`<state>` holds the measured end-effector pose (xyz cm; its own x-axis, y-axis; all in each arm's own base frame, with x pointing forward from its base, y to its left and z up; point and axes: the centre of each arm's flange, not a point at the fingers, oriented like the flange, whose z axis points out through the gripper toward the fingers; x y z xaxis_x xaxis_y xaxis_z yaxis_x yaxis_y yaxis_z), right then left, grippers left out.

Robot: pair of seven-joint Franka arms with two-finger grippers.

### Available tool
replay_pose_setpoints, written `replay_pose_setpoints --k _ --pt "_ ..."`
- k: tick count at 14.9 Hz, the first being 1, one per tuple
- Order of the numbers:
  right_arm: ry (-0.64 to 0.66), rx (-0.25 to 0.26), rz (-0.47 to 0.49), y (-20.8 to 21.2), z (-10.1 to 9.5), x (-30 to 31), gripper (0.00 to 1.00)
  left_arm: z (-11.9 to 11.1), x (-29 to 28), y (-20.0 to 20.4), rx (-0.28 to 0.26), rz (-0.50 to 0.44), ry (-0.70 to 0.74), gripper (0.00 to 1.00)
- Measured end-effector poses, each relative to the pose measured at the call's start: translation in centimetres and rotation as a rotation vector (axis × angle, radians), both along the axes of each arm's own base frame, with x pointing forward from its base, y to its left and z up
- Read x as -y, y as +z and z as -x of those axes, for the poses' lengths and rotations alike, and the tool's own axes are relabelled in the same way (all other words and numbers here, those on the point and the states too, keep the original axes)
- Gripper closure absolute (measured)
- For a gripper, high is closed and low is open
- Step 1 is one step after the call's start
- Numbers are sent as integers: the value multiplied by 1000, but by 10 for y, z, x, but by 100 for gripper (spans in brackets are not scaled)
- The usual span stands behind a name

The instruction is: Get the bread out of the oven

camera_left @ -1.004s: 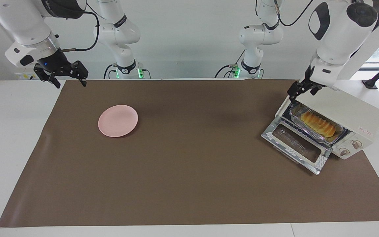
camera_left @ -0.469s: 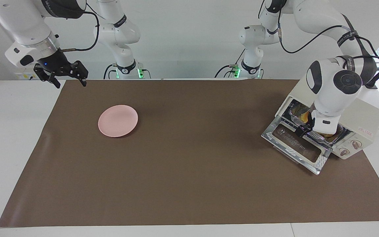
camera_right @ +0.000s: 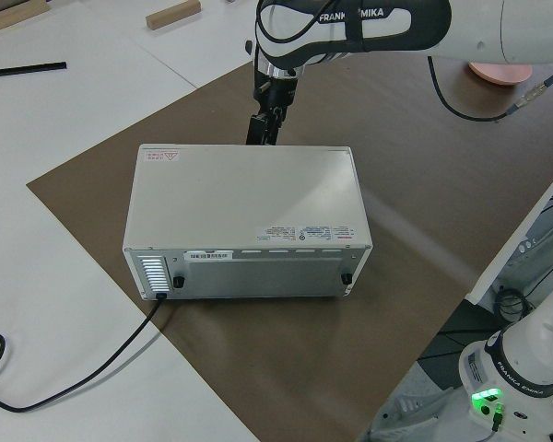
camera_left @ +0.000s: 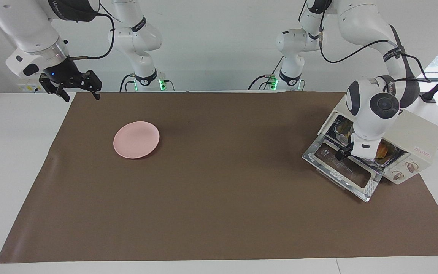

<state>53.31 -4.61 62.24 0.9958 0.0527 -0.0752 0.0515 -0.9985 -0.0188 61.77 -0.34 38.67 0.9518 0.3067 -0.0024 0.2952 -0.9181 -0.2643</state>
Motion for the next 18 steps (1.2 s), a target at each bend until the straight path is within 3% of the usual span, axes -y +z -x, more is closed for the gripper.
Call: replay_pose_setpoints --k 3,8,11,13,18 --pt "0 0 0 0 0 0 0 1 0 -6 7 4 -3 4" --pt "0 0 0 0 0 0 0 8 1 -21 -9 5 1 62" --pt "0 0 0 0 0 0 0 6 5 -18 12 8 -10 95" --pt "0 0 0 0 0 0 0 -2 31 -4 41 12 -50 98" --pt "0 0 0 0 0 0 0 -28 187 79 77 111 -78 98"
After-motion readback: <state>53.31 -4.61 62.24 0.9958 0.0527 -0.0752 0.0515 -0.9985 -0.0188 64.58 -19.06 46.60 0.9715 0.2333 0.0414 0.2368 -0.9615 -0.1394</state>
